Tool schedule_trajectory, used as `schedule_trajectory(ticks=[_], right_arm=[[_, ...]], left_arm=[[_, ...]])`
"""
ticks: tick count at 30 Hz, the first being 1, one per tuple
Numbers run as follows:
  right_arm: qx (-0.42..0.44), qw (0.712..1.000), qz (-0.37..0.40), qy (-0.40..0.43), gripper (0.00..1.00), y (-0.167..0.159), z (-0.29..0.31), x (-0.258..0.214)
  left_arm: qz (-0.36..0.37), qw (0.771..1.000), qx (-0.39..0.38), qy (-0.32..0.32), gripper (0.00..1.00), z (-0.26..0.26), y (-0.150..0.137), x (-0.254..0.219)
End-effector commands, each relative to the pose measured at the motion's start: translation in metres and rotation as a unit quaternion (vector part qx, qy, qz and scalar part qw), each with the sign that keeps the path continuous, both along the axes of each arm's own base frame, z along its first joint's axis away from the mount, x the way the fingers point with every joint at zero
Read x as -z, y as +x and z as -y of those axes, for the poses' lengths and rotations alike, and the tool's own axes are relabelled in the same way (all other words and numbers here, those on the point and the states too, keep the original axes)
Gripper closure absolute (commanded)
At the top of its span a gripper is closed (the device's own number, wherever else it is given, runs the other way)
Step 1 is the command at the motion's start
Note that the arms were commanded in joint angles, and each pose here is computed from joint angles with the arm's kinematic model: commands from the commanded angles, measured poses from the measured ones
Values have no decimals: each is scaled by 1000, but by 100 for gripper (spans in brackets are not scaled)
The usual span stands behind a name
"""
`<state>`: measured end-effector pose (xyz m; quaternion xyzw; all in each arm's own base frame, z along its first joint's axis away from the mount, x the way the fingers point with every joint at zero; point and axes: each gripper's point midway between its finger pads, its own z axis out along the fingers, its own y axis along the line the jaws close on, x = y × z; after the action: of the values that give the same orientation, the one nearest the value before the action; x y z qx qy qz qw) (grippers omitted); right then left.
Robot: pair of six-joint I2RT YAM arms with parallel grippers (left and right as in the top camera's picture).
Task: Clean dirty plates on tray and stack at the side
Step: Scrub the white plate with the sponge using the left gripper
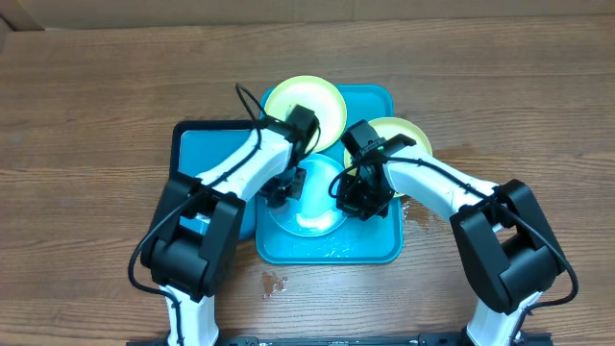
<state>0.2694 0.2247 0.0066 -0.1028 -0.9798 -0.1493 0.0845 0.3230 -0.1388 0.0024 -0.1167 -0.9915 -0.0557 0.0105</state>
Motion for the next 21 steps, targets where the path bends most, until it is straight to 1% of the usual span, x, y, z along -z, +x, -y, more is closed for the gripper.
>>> schedule_trajectory(ticks=[1,4,6,8,11,13,15,16,18,20,21], right_arm=[[-16,1000,1,-18,96,-3,3,10],[-16,1000,2,-18,96,-3,3,10],[-16,1000,2,-18,96,-3,3,10],[-16,1000,1,-18,96,-3,3,10],[-16,1000,1,-18,96,-3,3,10],[-16,1000,1,-19,96,-3,3,10],[-16,1000,-1,-20,96,-4,4,10],[-16,1000,-2,-20,96,-5,4,10],[-16,1000,-2,-20,96,-5,4,10],[-16,1000,-2,-20,96,-5,4,10],[-16,1000,-2,-20,96,-5,4,10]], left_arm=[[-89,975,67,-192,96,71,-27,21],[-120,944,65,-300,96,105,-37,3],[-126,921,65,-364,96,127,-37,-9],[-121,910,55,-394,96,141,-32,-14],[-105,914,34,-390,96,152,-24,-12],[-102,924,7,-368,96,149,-22,-7],[-107,939,-31,-325,96,136,-23,2],[-106,947,-52,-298,96,125,-23,7],[-101,965,-105,-219,96,94,-22,18],[-95,973,-149,-151,96,63,-23,24],[-94,974,-163,-126,96,51,-24,25]])
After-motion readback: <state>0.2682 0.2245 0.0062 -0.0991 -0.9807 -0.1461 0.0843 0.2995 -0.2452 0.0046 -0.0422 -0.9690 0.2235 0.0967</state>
